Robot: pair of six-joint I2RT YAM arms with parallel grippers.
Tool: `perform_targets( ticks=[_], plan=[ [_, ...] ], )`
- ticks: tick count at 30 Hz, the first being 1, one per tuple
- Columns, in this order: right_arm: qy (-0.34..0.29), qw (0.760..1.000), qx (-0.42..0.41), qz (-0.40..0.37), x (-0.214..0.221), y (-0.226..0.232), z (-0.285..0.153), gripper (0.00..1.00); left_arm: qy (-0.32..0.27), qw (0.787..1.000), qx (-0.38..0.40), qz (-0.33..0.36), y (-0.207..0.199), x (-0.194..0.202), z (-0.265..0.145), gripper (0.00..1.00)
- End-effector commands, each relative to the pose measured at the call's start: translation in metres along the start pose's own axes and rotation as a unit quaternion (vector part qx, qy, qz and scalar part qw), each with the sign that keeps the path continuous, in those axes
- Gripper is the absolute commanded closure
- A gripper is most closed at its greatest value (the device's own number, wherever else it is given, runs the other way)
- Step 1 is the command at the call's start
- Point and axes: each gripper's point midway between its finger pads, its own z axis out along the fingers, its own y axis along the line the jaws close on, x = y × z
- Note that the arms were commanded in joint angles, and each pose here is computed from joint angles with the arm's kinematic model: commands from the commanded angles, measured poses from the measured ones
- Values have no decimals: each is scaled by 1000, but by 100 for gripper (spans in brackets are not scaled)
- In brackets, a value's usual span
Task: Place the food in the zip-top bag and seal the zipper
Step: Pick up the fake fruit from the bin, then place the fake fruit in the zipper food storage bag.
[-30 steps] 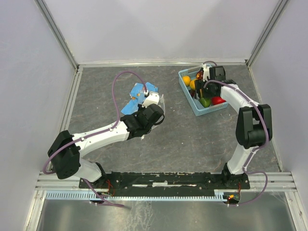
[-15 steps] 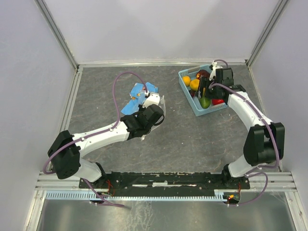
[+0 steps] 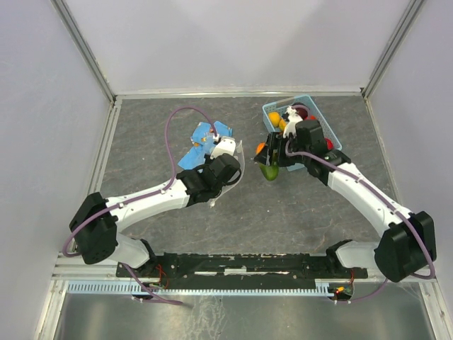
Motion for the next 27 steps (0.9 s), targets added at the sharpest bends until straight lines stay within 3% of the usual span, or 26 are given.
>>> perform_targets(
  ticks=[1, 16, 27],
  plan=[
    [-36, 995, -88, 21, -8, 48, -9, 80, -31, 999, 14, -21, -1, -20, -5, 97],
    [23, 972, -224, 72, 30, 115, 18, 81, -39, 996, 71, -44, -15, -27, -15, 97],
    [15, 981, -164, 102, 35, 91, 46, 79, -51, 990, 115, -58, -23, -34, -27, 97]
  ],
)
